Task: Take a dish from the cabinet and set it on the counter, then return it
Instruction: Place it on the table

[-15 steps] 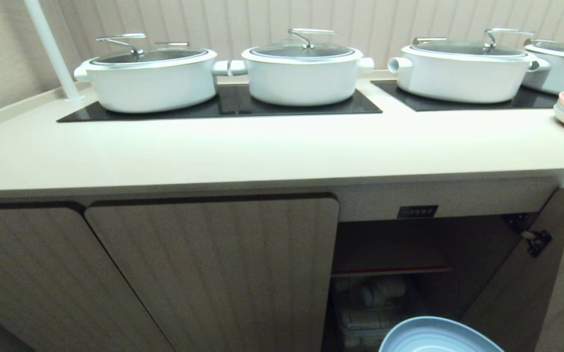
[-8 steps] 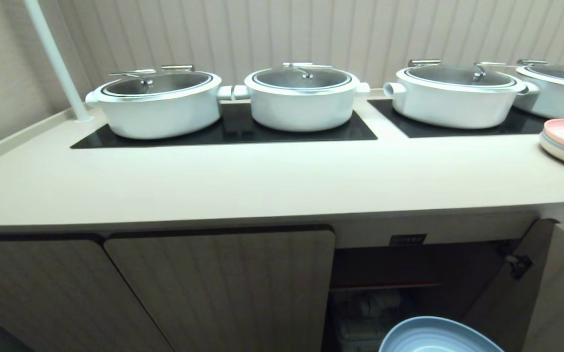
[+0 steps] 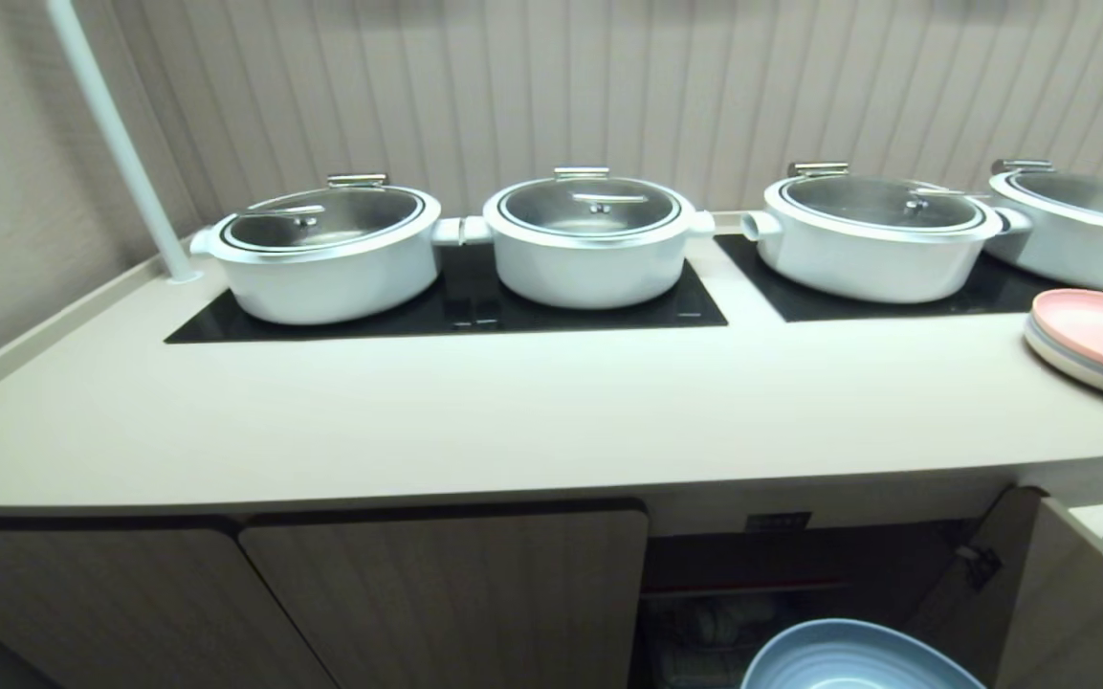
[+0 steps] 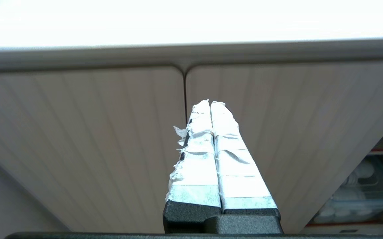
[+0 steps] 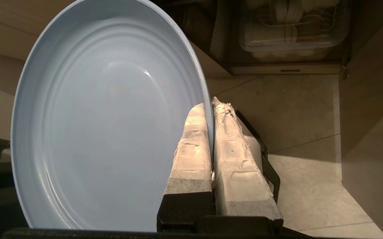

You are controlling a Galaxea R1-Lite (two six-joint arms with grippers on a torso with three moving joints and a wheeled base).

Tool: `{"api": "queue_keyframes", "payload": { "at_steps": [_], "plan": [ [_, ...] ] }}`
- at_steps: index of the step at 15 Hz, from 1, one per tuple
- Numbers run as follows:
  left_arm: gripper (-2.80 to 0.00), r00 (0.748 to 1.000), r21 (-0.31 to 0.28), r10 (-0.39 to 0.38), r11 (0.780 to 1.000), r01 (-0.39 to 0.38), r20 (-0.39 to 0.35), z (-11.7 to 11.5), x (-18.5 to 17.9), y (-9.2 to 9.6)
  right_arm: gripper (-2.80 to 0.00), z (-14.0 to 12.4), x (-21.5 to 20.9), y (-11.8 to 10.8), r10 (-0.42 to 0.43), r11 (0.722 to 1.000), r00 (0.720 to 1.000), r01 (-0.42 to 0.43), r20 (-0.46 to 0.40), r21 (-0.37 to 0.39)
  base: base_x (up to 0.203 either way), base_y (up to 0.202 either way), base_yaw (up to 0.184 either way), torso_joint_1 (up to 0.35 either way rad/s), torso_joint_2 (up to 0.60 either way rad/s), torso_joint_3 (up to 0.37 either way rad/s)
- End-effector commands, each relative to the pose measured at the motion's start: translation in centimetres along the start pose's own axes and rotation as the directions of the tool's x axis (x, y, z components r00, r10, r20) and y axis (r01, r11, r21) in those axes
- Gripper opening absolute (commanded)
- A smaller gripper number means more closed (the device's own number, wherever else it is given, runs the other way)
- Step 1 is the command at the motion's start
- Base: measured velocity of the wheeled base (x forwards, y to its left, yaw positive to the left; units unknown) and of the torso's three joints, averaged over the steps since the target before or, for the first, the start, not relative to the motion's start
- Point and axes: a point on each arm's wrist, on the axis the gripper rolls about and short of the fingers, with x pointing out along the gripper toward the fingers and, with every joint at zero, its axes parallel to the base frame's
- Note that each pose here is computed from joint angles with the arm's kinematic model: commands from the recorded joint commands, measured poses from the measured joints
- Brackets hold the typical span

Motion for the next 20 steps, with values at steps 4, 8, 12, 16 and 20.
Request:
{"api": "queue_keyframes", "payload": {
  "at_steps": [4,8,12,16,20],
  "plan": [
    [-2.8,1.0,0.0,0.002,1.0,-0.002,0.0,0.0,0.0,0.0,-2.8,-0.12,-0.06,-0.02,0.002,1.0,1.0,-0.002,0.0,-0.026,0.0,0.0,0.0,0.264,-0.56,-0.298],
    [-2.8,1.0,0.0,0.0,1.0,0.0,0.0,0.0,0.0,0.0,-2.8,-0.11,-0.08,-0.01,0.003,1.0,1.0,-0.003,0.003,-0.027,0.0,0.0,0.0,0.184,-0.38,-0.202],
    [-2.8,1.0,0.0,0.002,1.0,-0.002,0.0,0.0,0.0,0.0,-2.8,-0.12,-0.21,0.04,0.005,1.0,1.0,-0.005,0.01,-0.029,0.0,0.0,0.0,0.166,-0.34,-0.176],
    [-2.8,1.0,0.0,0.0,1.0,0.0,0.0,0.0,0.0,0.0,-2.8,-0.12,-0.25,0.05,0.006,1.0,1.0,-0.006,0.014,-0.029,0.0,0.0,0.0,0.158,-0.32,-0.169],
    [-2.8,1.0,0.0,0.0,1.0,0.0,0.0,0.0,0.0,0.0,-2.8,-0.13,-0.31,0.07,0.008,0.999,1.0,-0.007,0.019,-0.031,0.0,0.0,0.0,0.156,-0.32,-0.166]
  ]
}}
